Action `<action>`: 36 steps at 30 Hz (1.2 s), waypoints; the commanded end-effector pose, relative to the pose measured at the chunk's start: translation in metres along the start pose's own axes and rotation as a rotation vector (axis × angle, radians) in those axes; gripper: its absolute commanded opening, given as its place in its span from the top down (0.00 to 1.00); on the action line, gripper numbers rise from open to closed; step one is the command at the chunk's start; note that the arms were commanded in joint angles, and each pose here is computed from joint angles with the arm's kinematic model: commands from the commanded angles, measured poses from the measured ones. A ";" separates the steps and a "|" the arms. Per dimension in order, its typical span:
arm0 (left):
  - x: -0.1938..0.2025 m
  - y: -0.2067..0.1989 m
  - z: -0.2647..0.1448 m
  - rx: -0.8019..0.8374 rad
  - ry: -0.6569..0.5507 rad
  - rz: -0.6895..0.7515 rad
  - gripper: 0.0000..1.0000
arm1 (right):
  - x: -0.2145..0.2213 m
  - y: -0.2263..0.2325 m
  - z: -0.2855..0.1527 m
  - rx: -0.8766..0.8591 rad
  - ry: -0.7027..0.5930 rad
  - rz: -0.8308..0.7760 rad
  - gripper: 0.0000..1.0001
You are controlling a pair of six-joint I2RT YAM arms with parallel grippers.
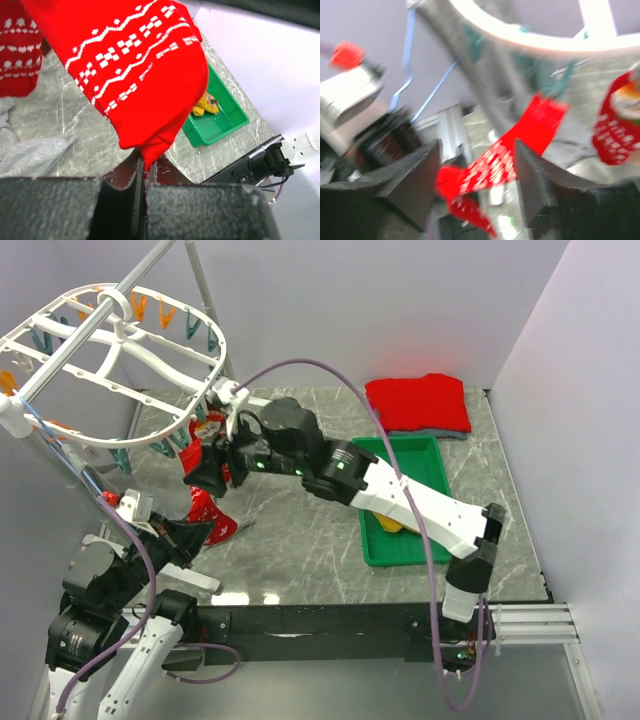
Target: Remove the socks clipped to the hanger
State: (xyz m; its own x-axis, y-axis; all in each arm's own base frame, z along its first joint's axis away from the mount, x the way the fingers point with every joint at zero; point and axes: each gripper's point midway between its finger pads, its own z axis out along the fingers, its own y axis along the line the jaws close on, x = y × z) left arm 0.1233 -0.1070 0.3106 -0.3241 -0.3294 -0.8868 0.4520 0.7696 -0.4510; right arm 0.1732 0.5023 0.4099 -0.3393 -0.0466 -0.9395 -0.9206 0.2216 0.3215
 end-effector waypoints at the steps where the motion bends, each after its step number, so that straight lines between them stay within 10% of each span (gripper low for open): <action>1: 0.000 -0.003 -0.001 0.019 -0.006 0.013 0.99 | -0.013 -0.036 0.008 0.179 0.019 -0.135 0.26; 13: 0.003 -0.007 -0.002 0.046 0.008 0.018 0.99 | -0.036 -0.053 0.035 0.169 -0.061 -0.155 0.13; 36: 0.004 -0.012 -0.002 0.073 0.008 0.002 0.99 | -0.055 -0.068 0.065 0.207 -0.207 -0.125 0.45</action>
State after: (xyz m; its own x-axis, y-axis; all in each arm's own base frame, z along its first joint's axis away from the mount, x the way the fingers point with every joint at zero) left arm 0.1190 -0.1129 0.3041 -0.3547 -0.3151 -0.8803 0.4751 0.7501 -0.4600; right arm 0.2601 0.5479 0.4066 -0.1893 0.0162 -0.9818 -0.8913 0.4167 0.1787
